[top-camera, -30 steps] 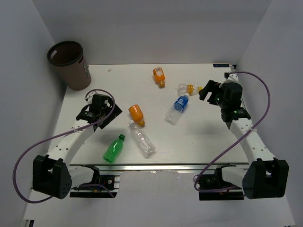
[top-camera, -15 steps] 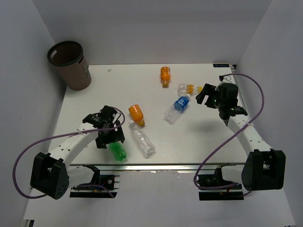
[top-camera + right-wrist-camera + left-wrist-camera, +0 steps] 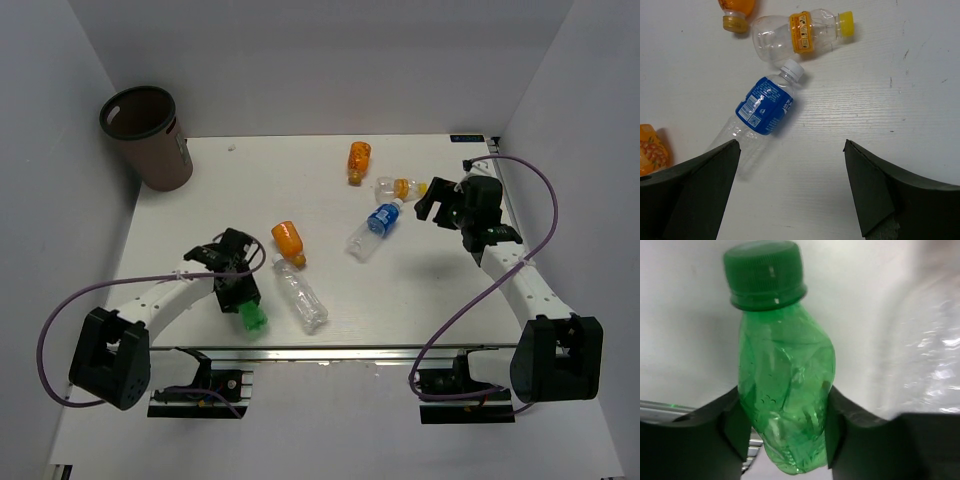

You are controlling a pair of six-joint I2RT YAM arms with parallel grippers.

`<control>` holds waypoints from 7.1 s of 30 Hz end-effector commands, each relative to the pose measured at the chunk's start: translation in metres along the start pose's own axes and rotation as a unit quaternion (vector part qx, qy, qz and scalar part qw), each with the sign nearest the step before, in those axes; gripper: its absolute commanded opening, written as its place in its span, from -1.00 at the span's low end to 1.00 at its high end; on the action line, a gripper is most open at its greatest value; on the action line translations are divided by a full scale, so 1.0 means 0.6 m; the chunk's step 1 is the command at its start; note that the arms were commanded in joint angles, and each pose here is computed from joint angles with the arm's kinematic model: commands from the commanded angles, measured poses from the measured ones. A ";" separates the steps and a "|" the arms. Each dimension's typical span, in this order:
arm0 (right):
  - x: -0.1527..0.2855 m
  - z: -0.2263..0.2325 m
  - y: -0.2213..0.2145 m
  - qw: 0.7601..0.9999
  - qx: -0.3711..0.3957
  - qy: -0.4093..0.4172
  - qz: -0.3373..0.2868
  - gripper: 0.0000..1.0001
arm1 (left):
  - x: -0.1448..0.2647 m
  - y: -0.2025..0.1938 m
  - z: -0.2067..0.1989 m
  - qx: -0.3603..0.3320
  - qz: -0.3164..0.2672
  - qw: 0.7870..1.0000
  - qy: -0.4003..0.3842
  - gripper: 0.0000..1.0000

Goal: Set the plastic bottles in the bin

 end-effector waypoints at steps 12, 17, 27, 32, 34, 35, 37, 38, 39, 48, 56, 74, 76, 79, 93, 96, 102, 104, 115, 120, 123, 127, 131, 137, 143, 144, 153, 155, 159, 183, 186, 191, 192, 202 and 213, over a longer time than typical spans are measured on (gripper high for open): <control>0.012 0.035 0.041 0.993 0.076 0.074 -0.054 0.79 | 0.312 0.475 -0.100 0.123 -0.434 0.892 -0.034 -0.38; 0.022 0.034 0.038 0.990 0.088 0.083 -0.074 0.79 | 0.457 0.687 -0.032 0.170 -0.556 0.813 -0.025 -0.41; 0.027 0.054 0.027 0.986 0.084 0.130 -0.058 0.79 | 0.438 0.853 0.180 0.296 -0.647 0.702 0.035 -0.23; 0.026 0.053 0.028 0.987 0.084 0.126 -0.058 0.79 | 0.421 0.867 0.189 0.286 -0.646 0.707 0.024 0.86; 0.025 0.055 0.028 0.987 0.084 0.129 -0.056 0.79 | 0.423 0.853 0.181 0.278 -0.637 0.719 0.012 0.96; 0.024 0.055 0.028 0.986 0.084 0.130 -0.054 0.79 | 0.427 0.847 0.175 0.269 -0.633 0.726 0.002 0.96; 0.021 0.056 0.025 0.986 0.082 0.134 -0.049 0.79 | 0.435 0.823 0.159 0.255 -0.620 0.742 -0.016 0.96; 0.020 0.057 0.024 0.986 0.080 0.138 -0.047 0.79 | 0.435 0.813 0.149 0.247 -0.612 0.751 -0.022 0.96; 0.018 0.058 0.022 0.986 0.079 0.140 -0.044 0.79 | 0.458 0.791 0.126 0.239 -0.612 0.753 -0.033 0.96; 0.011 0.058 0.014 0.989 0.061 0.136 -0.025 0.79 | 0.269 0.531 -0.100 0.123 -0.454 0.881 -0.055 0.96; -0.002 0.044 0.011 0.992 0.056 0.111 -0.023 0.79 | 0.063 0.305 -0.188 0.007 -0.260 0.964 -0.050 0.96; -0.017 0.038 -0.003 0.993 0.050 0.110 -0.005 0.79 | -0.036 0.281 -0.253 -0.024 -0.225 0.973 -0.037 0.37; -0.018 0.038 -0.004 0.993 0.049 0.111 -0.004 0.79 | -0.015 0.298 -0.257 -0.025 -0.247 0.968 -0.034 0.21; -0.020 0.043 -0.007 0.991 0.049 0.122 0.002 0.79 | 0.027 0.329 -0.283 -0.026 -0.271 0.960 -0.058 -0.10; 0.002 0.060 0.000 0.982 0.080 0.166 -0.035 0.79 | 0.355 0.719 0.023 0.225 -0.553 0.802 -0.001 -0.14; -0.001 0.059 0.001 0.982 0.083 0.164 -0.036 0.79 | 0.392 0.751 0.092 0.257 -0.596 0.760 0.037 -0.02; -0.011 0.055 -0.003 0.984 0.085 0.158 -0.023 0.79 | 0.380 0.807 0.171 0.303 -0.607 0.727 0.105 0.08; -0.012 0.056 -0.001 0.983 0.086 0.159 -0.024 0.79 | 0.405 0.827 0.189 0.316 -0.622 0.709 0.106 0.36; 0.012 0.095 -0.005 0.970 0.124 0.208 -0.015 0.79 | 0.420 0.796 0.141 0.276 -0.606 0.745 0.043 0.96; 0.031 0.165 -0.052 0.948 0.198 0.248 0.004 0.79 | 0.391 0.728 0.076 0.245 -0.547 0.799 0.042 0.97; 0.044 0.222 -0.093 0.933 0.245 0.263 0.017 0.79 | 0.351 0.650 -0.007 0.195 -0.520 0.831 0.020 0.96; 0.066 0.284 -0.174 0.910 0.268 0.310 0.061 0.79 | 0.286 0.528 -0.109 0.134 -0.498 0.856 -0.036 0.96; 0.092 0.339 -0.265 0.895 0.288 0.324 0.101 0.79 | 0.222 0.431 -0.145 0.120 -0.442 0.883 -0.101 0.96; 0.088 0.354 -0.348 0.890 0.301 0.308 0.148 0.79 | 0.191 0.329 -0.138 0.108 -0.408 0.900 -0.106 0.96; 0.086 0.372 -0.422 0.873 0.322 0.311 0.193 0.79 | 0.178 0.293 -0.096 0.120 -0.405 0.904 -0.070 0.96; 0.085 0.374 -0.430 0.872 0.319 0.312 0.200 0.79 | 0.178 0.292 -0.090 0.121 -0.407 0.903 -0.061 0.96; 0.046 0.350 -0.457 0.895 0.316 0.239 0.204 0.41 | 0.155 0.267 -0.094 0.103 -0.375 0.918 -0.079 0.96; 0.050 0.360 -0.446 0.897 0.311 0.252 0.188 0.05 | 0.151 0.260 -0.109 0.090 -0.361 0.922 -0.109 0.96; 0.067 0.391 -0.403 0.903 0.289 0.289 0.130 -0.08 | 0.143 0.247 -0.144 0.072 -0.329 0.925 -0.174 0.96; 0.059 0.428 -0.261 0.931 0.244 0.272 0.008 0.79 | 0.278 0.403 -0.139 0.081 -0.461 0.880 -0.087 -0.44; 0.049 0.383 -0.233 0.949 0.222 0.225 -0.003 0.79 | 0.352 0.515 -0.064 0.151 -0.525 0.835 -0.066 -0.41; 0.014 0.280 -0.196 0.983 0.129 0.129 0.027 0.79 | 0.472 0.639 0.075 0.262 -0.637 0.724 0.046 -0.41; 0.004 0.256 -0.179 0.987 0.115 0.110 0.021 0.79 | 0.488 0.651 0.088 0.278 -0.655 0.700 0.062 -0.41; -0.011 0.169 -0.158 0.996 0.091 0.014 0.011 0.79 | 0.536 0.731 0.239 0.408 -0.709 0.523 0.239 -0.35; -0.019 0.151 -0.175 0.998 0.063 0.006 0.019 0.79 | 0.484 0.777 0.229 0.448 -0.697 0.473 0.300 0.45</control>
Point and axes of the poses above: each gripper's point midway between its finger pads, its own x axis back along the fingers, its own z axis along the line the jaws close on, y = z × x, the point moved 4 cm from there along x, back along the fingers, and after that the axes turned 5 degrees about -x, right-handed, at the moved point
